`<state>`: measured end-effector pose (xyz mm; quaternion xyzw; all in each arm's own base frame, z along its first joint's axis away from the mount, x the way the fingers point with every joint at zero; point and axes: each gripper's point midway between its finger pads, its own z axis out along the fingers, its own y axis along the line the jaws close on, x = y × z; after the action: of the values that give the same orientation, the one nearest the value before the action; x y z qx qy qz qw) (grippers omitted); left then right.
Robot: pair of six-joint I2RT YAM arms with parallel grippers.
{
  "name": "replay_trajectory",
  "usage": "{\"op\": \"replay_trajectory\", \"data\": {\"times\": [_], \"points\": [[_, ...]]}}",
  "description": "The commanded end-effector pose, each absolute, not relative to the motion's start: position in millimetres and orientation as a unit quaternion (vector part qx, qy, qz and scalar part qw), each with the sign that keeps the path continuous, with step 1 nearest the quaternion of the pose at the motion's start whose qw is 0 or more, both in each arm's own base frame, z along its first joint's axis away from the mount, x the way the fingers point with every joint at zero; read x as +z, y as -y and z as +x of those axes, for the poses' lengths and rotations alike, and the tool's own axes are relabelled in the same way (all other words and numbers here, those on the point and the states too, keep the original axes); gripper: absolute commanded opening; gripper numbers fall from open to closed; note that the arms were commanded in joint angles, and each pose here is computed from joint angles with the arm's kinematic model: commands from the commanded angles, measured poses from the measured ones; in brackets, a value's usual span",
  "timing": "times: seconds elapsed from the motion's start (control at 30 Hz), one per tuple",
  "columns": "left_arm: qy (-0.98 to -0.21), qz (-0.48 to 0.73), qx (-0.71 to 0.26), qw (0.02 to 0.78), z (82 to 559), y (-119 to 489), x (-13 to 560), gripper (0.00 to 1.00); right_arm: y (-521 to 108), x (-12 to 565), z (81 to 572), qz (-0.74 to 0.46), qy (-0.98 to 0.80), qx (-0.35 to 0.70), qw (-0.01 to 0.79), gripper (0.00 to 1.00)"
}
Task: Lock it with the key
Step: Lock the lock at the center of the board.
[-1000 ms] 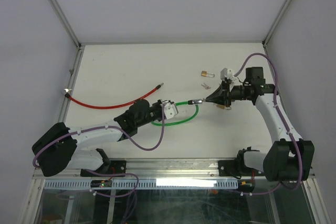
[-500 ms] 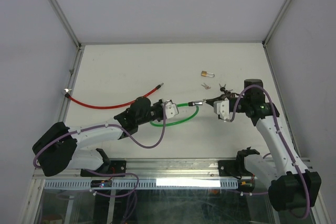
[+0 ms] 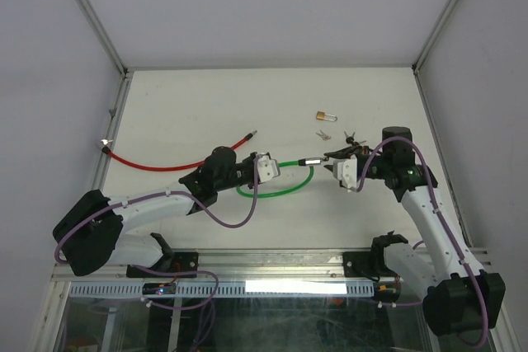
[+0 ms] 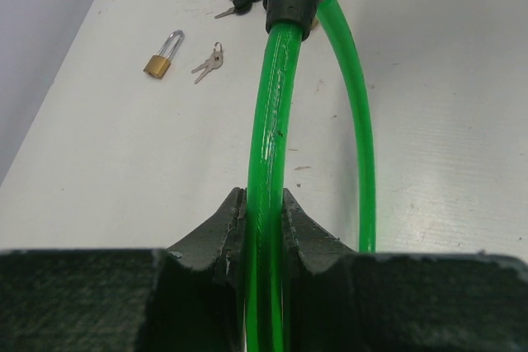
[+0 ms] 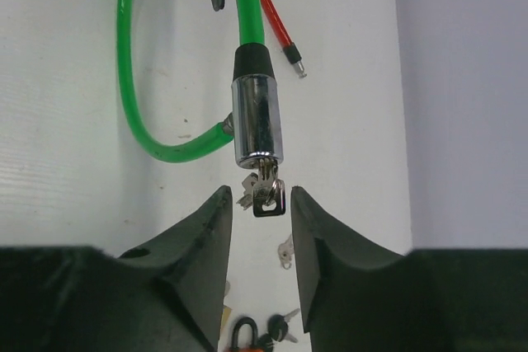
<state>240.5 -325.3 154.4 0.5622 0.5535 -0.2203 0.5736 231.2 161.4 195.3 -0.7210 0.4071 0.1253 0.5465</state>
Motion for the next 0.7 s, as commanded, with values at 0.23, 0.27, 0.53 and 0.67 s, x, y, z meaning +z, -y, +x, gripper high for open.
{"op": "replay_trajectory", "data": {"times": [0.23, 0.27, 0.53, 0.67], "points": [[-0.581, 0.586, -0.252, 0.505, 219, 320, 120, 0.00, -169, 229, 226, -0.652, -0.448, 0.229, 0.567, 0.40], [-0.581, 0.587, -0.252, 0.505, 218, 319, 120, 0.00, -169, 228, 226, -0.651, -0.450, 0.231, 0.566, 0.39], [-0.579, 0.586, -0.254, 0.507, 217, 319, 122, 0.00, -166, 215, 229, -0.656, -0.463, 0.228, 0.551, 0.31], [-0.580, 0.586, -0.254, 0.506, 217, 319, 122, 0.00, -164, 210, 230, -0.663, -0.464, 0.219, 0.546, 0.26]]}}
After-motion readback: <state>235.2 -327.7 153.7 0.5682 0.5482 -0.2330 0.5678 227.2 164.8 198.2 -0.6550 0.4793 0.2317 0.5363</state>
